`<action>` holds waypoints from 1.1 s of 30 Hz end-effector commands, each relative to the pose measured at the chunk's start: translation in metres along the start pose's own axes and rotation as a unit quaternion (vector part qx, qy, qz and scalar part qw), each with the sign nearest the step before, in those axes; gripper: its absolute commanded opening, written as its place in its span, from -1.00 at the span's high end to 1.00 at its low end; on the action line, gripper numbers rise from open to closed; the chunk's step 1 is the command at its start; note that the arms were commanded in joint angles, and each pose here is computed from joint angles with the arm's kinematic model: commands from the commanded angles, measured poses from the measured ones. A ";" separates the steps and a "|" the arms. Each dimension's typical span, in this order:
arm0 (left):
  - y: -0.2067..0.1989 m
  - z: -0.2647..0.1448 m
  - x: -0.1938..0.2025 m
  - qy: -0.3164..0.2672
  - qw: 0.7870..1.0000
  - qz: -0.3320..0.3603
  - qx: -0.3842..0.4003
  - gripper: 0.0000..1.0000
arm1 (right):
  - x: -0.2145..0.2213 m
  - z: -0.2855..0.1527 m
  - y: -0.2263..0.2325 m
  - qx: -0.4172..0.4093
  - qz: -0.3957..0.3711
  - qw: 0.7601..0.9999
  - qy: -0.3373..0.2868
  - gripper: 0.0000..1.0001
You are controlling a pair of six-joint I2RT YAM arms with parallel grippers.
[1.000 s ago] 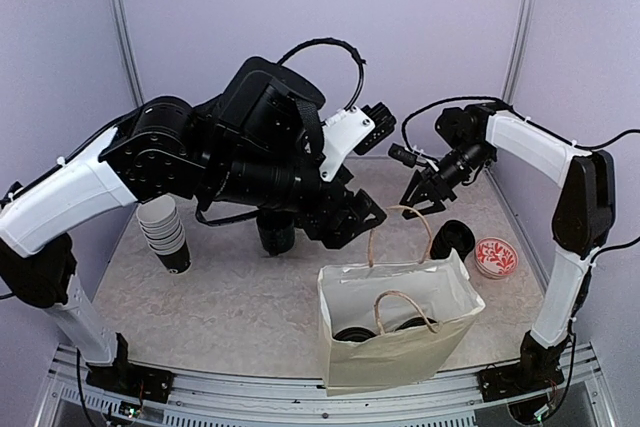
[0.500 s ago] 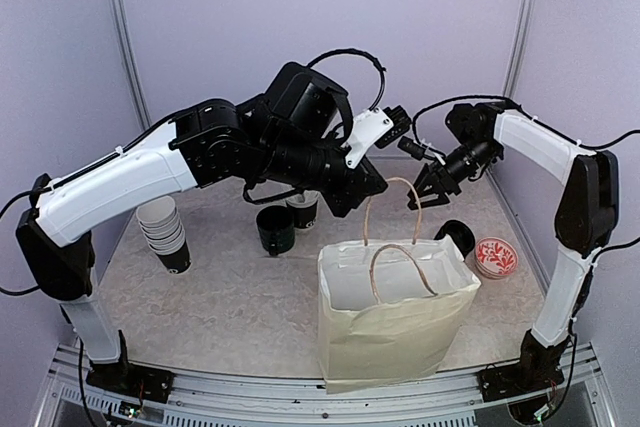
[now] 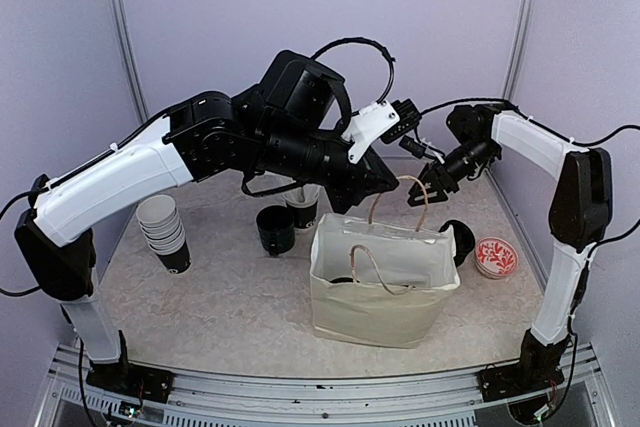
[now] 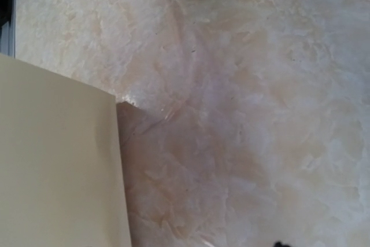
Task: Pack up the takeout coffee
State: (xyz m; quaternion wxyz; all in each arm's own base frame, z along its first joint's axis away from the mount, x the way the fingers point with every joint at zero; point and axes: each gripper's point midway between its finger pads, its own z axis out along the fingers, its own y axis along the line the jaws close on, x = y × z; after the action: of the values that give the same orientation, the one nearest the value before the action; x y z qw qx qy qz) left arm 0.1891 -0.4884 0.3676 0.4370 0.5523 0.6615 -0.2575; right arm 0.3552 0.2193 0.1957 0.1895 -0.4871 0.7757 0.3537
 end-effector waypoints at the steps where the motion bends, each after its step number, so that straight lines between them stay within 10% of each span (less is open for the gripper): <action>1: -0.033 -0.007 0.001 0.003 0.998 0.011 0.064 1.00 | -0.007 -0.003 -0.001 -0.008 0.006 1.000 -0.013 -0.28; 33: -0.128 -0.043 0.028 0.010 0.983 -0.028 0.180 1.00 | -0.009 0.012 0.022 -0.037 -0.007 0.999 0.001 -0.28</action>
State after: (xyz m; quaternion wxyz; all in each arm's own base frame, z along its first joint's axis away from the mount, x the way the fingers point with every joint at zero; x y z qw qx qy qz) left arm 0.0678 -0.4729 0.3359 0.3127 0.6190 0.6245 -0.3592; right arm 0.3478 0.2301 0.1973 0.1801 -0.4891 0.7694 0.3693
